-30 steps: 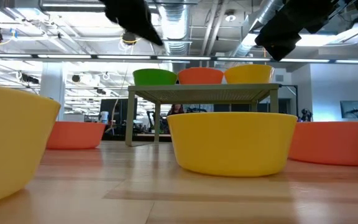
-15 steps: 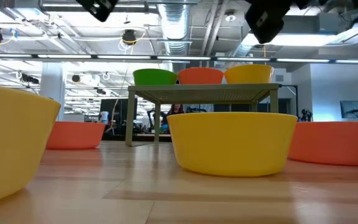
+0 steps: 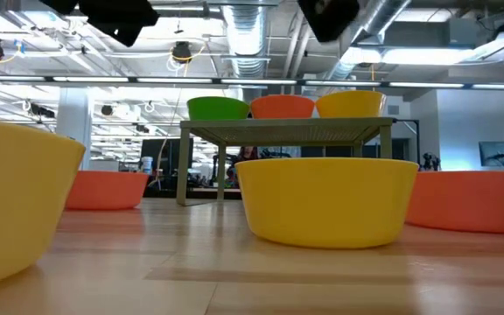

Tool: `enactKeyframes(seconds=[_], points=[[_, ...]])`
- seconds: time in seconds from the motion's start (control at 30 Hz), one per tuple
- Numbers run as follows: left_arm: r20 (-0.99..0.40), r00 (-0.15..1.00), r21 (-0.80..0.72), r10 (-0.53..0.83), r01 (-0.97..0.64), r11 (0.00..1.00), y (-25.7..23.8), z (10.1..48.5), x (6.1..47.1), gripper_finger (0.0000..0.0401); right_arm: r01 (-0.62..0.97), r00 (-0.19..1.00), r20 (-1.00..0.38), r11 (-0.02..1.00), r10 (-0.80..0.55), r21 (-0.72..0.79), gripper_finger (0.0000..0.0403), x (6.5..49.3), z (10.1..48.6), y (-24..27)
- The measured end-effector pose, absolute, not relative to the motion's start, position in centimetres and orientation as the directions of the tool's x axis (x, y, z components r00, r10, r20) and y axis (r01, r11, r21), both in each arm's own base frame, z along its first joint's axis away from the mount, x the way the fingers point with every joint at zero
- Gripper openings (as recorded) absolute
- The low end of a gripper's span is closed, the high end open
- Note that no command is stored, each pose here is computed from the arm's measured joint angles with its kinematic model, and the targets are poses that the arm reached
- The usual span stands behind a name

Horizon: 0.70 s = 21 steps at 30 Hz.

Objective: Pick & Place Mini bowls
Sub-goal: Stack the yellow bowl on top of the yellow bowl on the shelf

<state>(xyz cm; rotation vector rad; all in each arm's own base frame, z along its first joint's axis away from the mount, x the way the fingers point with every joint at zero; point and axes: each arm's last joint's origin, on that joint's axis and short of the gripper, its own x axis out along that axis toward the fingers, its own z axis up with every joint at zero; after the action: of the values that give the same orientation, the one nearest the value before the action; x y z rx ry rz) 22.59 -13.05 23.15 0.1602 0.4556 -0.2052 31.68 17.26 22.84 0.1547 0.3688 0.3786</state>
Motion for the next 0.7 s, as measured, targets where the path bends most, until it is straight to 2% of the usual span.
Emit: enactKeyframes(seconds=[0.1,0.23,0.43,0.7], points=[[-0.45,0.879,0.108,-0.156,0.227,0.968,-13.0,23.2,22.6,0.0112,-0.356,0.838,-0.372,0.916,0.4,0.185,0.0079,32.7,23.2,19.3],[-0.45,0.88,0.108,-0.152,0.223,0.969,-12.9,23.2,22.7,0.0112,-0.329,0.764,-0.54,0.933,0.353,0.145,0.0087,33.6,23.0,20.9],[-0.451,0.88,0.106,-0.152,0.222,0.969,-12.9,23.2,22.7,0.0112,-0.208,0.62,-0.743,0.966,0.251,0.153,0.0121,34.8,21.4,21.4],[-0.451,0.879,0.101,-0.152,0.22,0.97,-12.9,23.1,22.7,0.0112,-0.109,0.546,-0.814,0.98,0.199,0.166,0.0184,35.9,19.0,21.8]])
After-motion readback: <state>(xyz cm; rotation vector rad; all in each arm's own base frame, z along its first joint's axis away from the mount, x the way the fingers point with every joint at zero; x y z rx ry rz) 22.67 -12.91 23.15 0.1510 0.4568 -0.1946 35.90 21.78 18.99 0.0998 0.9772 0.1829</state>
